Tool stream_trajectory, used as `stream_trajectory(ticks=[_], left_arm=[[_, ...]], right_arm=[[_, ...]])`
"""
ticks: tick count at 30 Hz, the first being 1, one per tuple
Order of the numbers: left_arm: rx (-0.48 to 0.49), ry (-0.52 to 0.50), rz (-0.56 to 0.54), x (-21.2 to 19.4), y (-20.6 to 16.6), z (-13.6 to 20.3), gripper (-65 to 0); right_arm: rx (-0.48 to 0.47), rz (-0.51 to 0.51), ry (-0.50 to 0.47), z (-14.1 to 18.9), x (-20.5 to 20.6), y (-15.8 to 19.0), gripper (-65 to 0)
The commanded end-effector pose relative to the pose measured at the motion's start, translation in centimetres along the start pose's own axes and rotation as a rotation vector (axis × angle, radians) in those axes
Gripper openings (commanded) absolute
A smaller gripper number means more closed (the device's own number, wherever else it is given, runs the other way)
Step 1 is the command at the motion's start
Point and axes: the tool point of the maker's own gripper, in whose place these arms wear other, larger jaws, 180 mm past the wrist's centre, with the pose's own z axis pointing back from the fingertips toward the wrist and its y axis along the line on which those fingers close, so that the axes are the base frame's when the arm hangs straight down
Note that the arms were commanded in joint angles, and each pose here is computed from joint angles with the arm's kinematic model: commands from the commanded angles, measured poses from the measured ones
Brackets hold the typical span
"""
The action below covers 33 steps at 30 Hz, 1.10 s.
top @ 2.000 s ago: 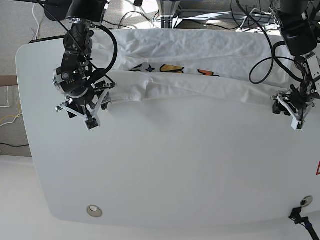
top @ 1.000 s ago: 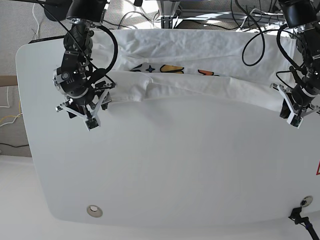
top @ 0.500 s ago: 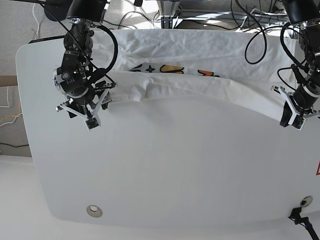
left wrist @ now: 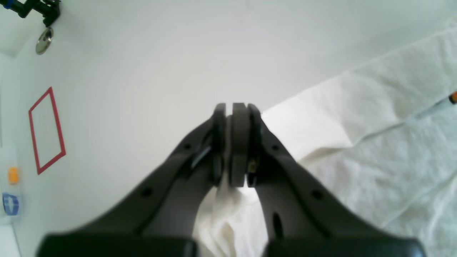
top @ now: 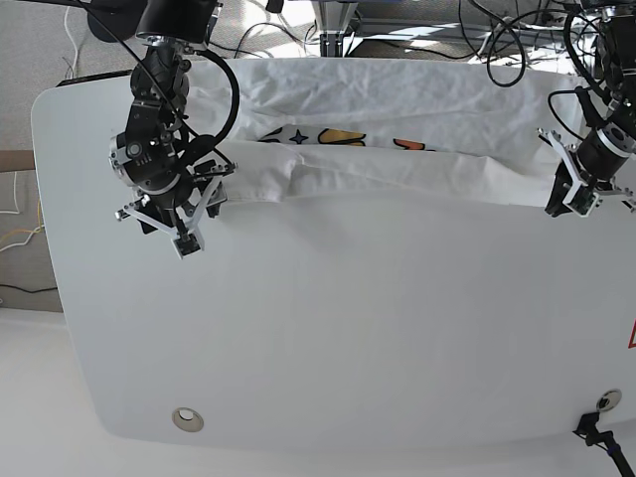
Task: Fold the T-shirt properly
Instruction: 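Release the folded edge and raise both grippers off the shirt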
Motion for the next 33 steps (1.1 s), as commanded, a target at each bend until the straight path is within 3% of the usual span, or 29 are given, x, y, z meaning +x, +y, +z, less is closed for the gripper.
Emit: stream_trajectory(ticks=[1, 5, 11, 18, 24, 33], left_arm=[[0.033, -0.035, -0.020, 1.1, 1.5, 0.7, -65.0], [0.072, 0.000, -0.007, -0.2, 2.8, 1.1, -65.0], [0.086, 0.155, -0.015, -5.1, 3.1, 1.0, -65.0], [0.064, 0.261, 0.079, -10.1, 2.6, 0.7, -65.0], [0.018, 0.316, 0.122, -12.5, 1.1, 0.2, -65.0], [0.012, 0.335, 0.108, -12.9, 0.9, 0.2, -65.0]], right_arm=[[-0.015, -0.003, -0.049, 0.4, 1.4, -0.5, -30.2], [-0.015, -0.003, -0.049, 0.4, 1.4, -0.5, -30.2], [-0.015, -0.003, -0.049, 0.4, 1.4, -0.5, -30.2], [-0.015, -0.003, -0.049, 0.4, 1.4, -0.5, -30.2], [-0.015, -0.003, -0.051, 0.4, 1.5, -0.5, -30.2], [-0.015, -0.003, -0.051, 0.4, 1.5, -0.5, -30.2]])
